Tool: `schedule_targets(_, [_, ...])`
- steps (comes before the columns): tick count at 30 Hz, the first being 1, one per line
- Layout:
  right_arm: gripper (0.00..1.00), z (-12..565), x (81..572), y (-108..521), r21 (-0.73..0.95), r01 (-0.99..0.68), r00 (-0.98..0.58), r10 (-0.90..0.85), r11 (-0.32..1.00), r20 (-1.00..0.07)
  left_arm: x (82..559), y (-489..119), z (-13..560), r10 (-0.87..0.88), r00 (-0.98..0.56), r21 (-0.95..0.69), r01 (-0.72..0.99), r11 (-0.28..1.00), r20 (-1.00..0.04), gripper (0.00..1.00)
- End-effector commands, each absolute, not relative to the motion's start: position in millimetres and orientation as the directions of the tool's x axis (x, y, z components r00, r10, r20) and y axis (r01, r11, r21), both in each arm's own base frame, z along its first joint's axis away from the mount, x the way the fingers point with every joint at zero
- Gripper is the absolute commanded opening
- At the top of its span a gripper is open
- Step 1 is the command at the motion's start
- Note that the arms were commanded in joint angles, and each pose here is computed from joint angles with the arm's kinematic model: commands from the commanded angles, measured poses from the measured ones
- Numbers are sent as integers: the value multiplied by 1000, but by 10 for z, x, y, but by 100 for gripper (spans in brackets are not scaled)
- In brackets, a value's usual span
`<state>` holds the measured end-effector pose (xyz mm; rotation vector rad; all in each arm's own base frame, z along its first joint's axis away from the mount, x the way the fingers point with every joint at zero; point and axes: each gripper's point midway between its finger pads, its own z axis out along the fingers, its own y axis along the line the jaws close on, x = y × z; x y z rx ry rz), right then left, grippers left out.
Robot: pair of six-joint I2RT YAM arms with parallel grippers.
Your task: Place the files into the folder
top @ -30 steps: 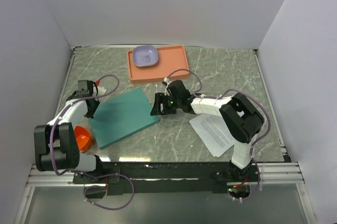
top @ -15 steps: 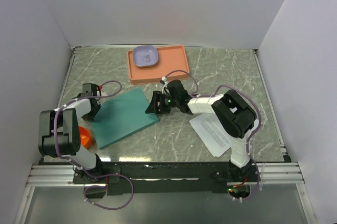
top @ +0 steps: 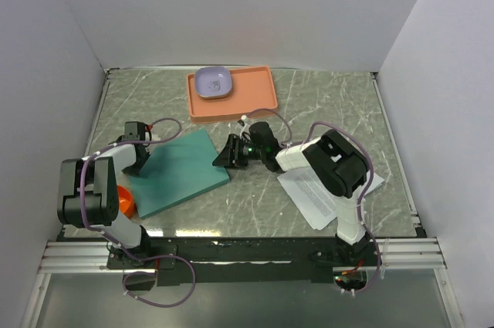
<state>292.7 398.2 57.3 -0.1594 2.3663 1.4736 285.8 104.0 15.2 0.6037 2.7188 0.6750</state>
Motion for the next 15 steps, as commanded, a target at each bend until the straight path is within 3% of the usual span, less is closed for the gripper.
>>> schedule_targets(1, [52, 678, 2865, 4085, 906, -260, -943, 116, 333, -313, 2840, 702, -54, 476, -857, 387, 379, 841, -196, 1])
schedule_targets(8, [45, 650, 2835, 4131, 929, -233, -952, 126, 288, -278, 2867, 483, -18, 503, -837, 369, 407, 836, -217, 1])
schedule_targets(11, [32, 734, 2813, 4108, 927, -251, -946, 130, 279, -296, 2914, 430, 56, 492, -838, 352, 398, 847, -237, 1])
schedule_targets(15, [0, 909, 2771, 3943, 897, -306, -915, 160, 320, -369, 3090, 378, 367, 465, -831, 348, 358, 867, -304, 1])
